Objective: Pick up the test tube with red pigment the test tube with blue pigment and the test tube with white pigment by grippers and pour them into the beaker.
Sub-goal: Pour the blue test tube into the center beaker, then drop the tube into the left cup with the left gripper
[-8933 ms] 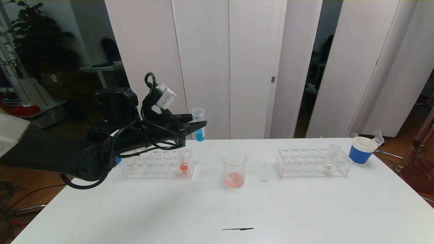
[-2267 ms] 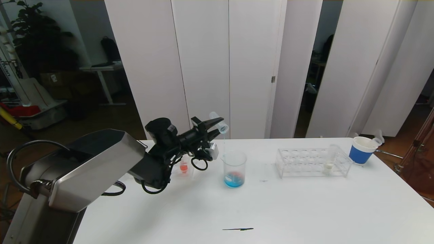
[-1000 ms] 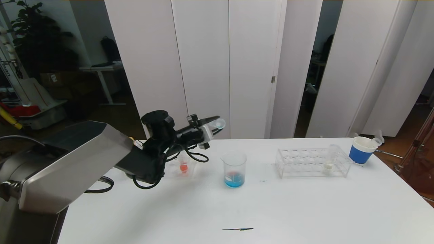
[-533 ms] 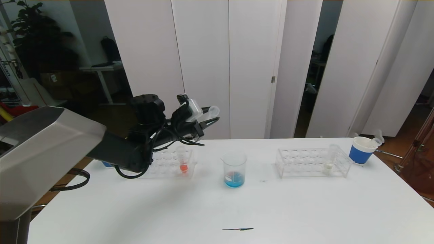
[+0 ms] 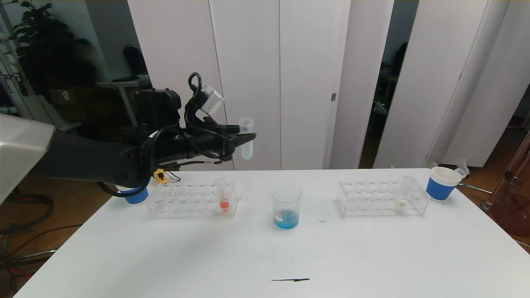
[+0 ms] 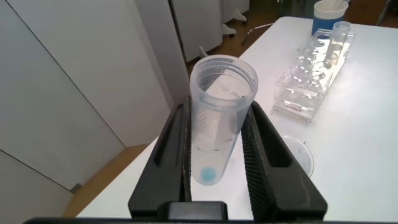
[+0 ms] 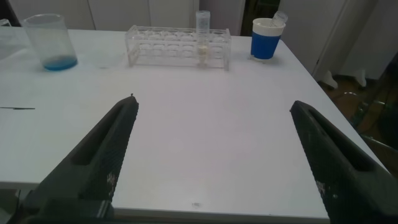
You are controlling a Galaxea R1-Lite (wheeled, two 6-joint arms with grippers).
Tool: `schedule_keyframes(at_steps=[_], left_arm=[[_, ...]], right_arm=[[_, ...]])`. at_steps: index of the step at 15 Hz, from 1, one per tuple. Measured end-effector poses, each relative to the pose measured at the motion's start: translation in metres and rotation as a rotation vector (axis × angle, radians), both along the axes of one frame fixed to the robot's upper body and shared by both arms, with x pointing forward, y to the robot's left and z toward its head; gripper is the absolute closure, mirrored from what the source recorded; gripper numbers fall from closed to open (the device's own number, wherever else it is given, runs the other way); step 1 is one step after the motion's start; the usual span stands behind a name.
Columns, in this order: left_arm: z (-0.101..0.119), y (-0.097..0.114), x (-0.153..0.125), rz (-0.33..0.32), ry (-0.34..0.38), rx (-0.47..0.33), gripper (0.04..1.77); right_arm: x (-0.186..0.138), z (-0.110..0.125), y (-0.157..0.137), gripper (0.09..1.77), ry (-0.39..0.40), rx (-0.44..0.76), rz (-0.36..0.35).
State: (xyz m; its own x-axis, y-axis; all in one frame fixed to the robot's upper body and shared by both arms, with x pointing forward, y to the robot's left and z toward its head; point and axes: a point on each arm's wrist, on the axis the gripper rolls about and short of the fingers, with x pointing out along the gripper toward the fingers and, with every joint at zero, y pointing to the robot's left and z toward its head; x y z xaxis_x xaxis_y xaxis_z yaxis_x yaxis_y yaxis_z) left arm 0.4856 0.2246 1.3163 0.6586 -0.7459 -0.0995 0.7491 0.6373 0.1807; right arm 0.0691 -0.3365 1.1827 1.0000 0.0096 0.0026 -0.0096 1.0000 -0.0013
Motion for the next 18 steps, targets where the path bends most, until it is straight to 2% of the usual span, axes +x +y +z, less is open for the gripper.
schedule_keyframes(at_steps=[3,4,6,9,11,13,15,16,18], left_arm=[[0.015,0.009,-0.012,0.029,0.118,-0.055,1.24],[0.018,0.011,-0.016,0.057,0.167,-0.079,1.24],[0.027,0.016,-0.020,0.135,0.201,-0.112,1.24],[0.034,0.021,-0.026,0.305,0.179,-0.119,1.24],[0.033,0.025,-0.027,0.466,0.160,-0.110,1.24],[0.027,0.033,-0.030,0.577,0.136,-0.102,1.24],[0.025,0.045,-0.034,0.623,0.046,-0.124,1.24],[0.025,0.054,-0.037,0.644,-0.019,-0.109,1.24],[0.021,0.074,-0.043,0.691,-0.098,-0.017,1.24]], right_arm=[[0.000,0.000,0.000,0.11,0.000,0.000,0.000],[0.000,0.000,0.000,0.11,0.000,0.000,0.000],[0.000,0.000,0.000,0.11,0.000,0.000,0.000],[0.000,0.000,0.000,0.11,0.000,0.000,0.000],[0.000,0.000,0.000,0.11,0.000,0.000,0.000],[0.000,0.000,0.000,0.11,0.000,0.000,0.000],[0.000,0.000,0.000,0.11,0.000,0.000,0.000],[0.000,0.000,0.000,0.11,0.000,0.000,0.000],[0.000,0.000,0.000,0.11,0.000,0.000,0.000]])
